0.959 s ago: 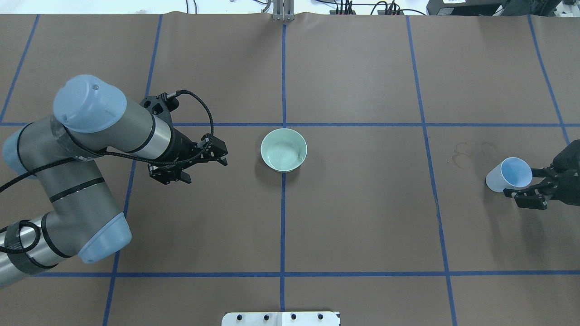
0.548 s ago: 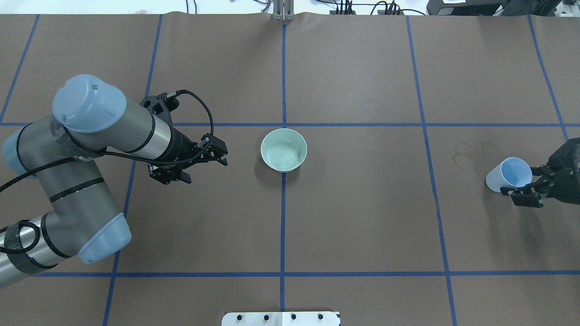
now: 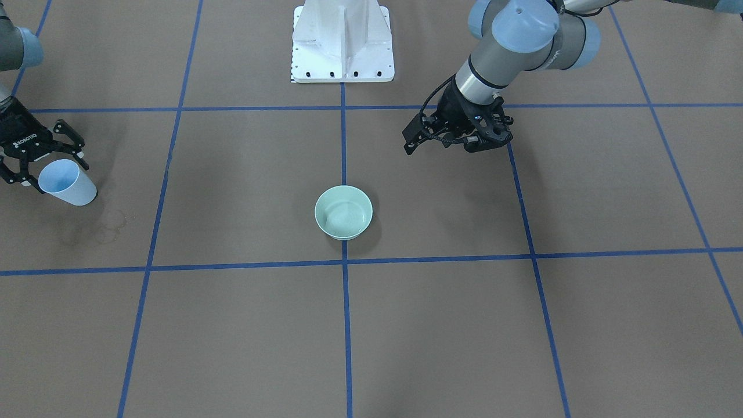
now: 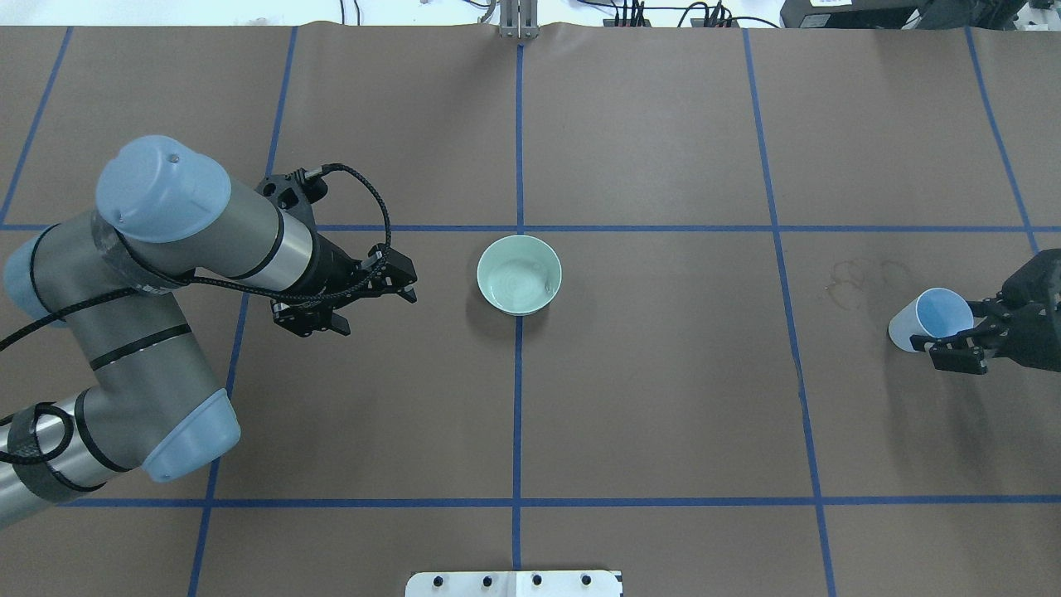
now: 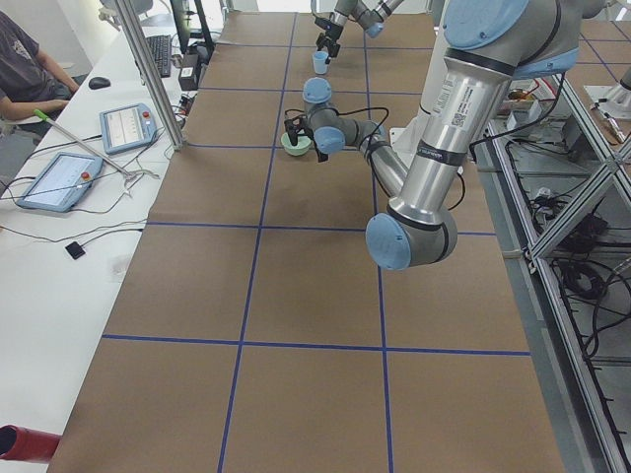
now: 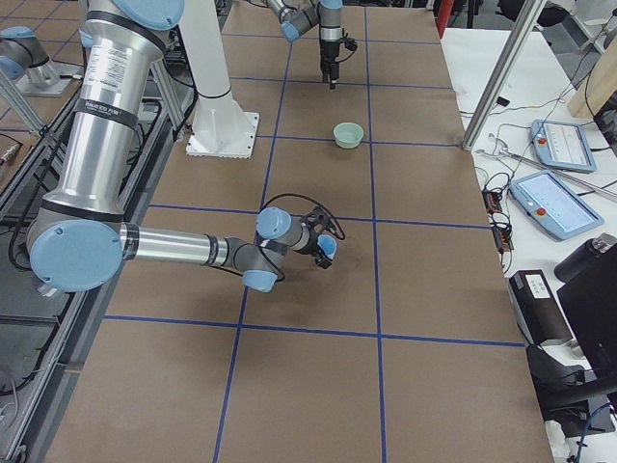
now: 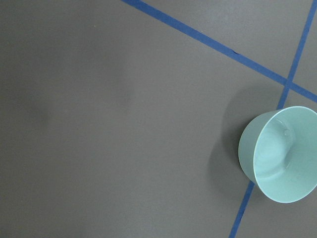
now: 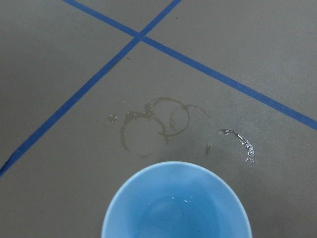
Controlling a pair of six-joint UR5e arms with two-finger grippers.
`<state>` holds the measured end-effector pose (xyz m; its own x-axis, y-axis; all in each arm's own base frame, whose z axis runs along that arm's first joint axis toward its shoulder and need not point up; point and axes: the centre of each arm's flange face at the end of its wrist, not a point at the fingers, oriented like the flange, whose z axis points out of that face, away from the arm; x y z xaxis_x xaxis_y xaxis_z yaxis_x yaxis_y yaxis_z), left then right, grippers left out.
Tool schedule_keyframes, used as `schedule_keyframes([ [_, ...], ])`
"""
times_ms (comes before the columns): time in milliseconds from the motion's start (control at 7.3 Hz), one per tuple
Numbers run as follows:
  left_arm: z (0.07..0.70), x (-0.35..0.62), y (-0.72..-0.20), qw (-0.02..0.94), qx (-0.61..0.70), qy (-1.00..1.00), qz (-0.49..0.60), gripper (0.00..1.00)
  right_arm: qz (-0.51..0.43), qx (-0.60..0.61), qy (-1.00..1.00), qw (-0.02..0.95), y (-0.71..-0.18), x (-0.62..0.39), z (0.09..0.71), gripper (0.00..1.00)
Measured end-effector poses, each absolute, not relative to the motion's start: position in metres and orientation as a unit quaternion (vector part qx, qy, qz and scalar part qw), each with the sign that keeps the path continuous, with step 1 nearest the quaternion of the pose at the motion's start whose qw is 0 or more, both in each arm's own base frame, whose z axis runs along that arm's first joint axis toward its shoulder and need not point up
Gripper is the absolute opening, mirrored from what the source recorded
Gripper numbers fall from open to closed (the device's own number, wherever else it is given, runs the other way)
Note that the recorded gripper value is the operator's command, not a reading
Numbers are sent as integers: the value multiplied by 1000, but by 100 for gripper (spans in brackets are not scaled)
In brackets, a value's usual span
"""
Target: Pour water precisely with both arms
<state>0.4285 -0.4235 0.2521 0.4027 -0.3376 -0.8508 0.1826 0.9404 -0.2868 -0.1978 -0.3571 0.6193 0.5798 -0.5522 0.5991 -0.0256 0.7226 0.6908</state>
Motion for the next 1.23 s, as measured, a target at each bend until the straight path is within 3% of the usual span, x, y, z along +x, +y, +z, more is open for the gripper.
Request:
schedule_keyframes([
  [959, 252, 427, -424, 834, -73, 524, -157, 100, -149, 361, -431, 813, -356, -200, 630, 94],
  [1233, 251, 427, -424, 834, -74, 524, -157, 100, -150, 363, -432, 812, -357, -203, 628, 81],
])
